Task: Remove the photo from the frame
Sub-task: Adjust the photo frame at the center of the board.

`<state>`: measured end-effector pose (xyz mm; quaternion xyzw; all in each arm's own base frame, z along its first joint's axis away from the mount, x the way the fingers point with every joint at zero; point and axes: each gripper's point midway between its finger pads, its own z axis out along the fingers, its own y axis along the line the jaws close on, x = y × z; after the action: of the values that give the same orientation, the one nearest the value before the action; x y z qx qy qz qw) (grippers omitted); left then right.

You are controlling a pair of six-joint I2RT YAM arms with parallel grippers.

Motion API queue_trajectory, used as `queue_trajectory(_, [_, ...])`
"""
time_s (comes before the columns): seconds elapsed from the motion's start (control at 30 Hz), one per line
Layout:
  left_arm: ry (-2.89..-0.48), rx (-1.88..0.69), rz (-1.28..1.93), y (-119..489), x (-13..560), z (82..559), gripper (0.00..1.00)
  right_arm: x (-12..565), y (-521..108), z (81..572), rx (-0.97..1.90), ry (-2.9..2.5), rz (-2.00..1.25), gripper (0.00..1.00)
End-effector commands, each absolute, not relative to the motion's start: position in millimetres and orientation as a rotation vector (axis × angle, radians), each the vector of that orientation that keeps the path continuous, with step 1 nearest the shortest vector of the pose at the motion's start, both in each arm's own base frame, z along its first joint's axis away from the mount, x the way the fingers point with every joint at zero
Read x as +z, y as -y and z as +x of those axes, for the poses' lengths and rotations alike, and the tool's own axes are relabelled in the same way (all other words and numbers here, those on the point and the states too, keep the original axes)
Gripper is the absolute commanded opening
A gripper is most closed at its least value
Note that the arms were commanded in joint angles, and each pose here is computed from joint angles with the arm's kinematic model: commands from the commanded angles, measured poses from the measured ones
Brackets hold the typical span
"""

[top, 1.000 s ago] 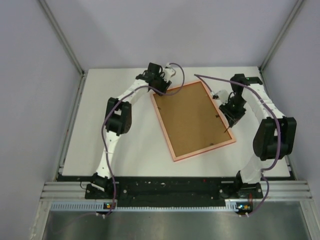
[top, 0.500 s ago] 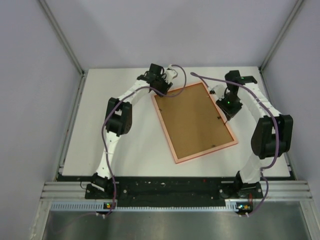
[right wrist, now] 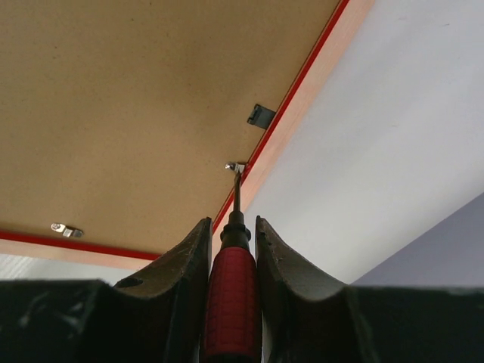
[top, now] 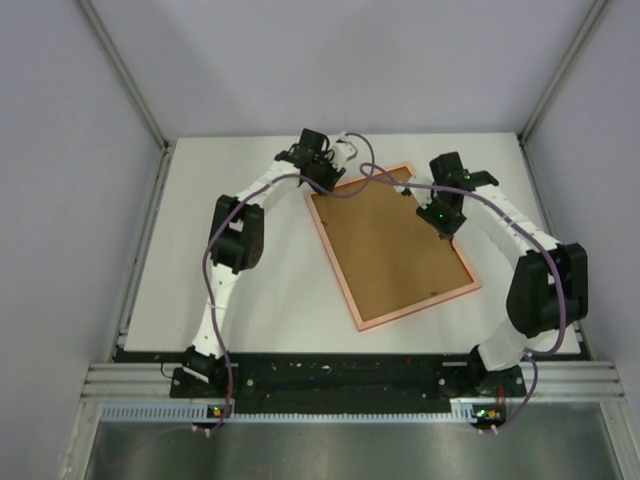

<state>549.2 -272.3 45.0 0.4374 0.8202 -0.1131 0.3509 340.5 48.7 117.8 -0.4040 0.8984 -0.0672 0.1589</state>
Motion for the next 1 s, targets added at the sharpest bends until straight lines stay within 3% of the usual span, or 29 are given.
queue_trajectory(0.0, [-2.192,-0.396,1.221,285,33,509,0.36,130,-55,347,-0.257,-2.395,-1.133,0.0])
queue_trajectory(0.47, [-2.27,-0.313,1.115,273,30,516,0.24,140,-30,284,-0.318,-2.337,-1.013,0.0])
queue_trajectory(0.8, [-2.289,-0.396,1.066,281,40,508,0.2,159,-30,289,-0.104,-2.212,-0.757,0.0])
queue_trajectory(0.87, [-2.292,-0.428,1.054,283,45,505,0.23,158,-35,290,-0.063,-2.205,-0.736,0.0])
queue_trajectory(0.97, [-2.279,-0.483,1.047,290,58,499,0.38,159,-42,291,0.002,-2.205,-0.712,0.0])
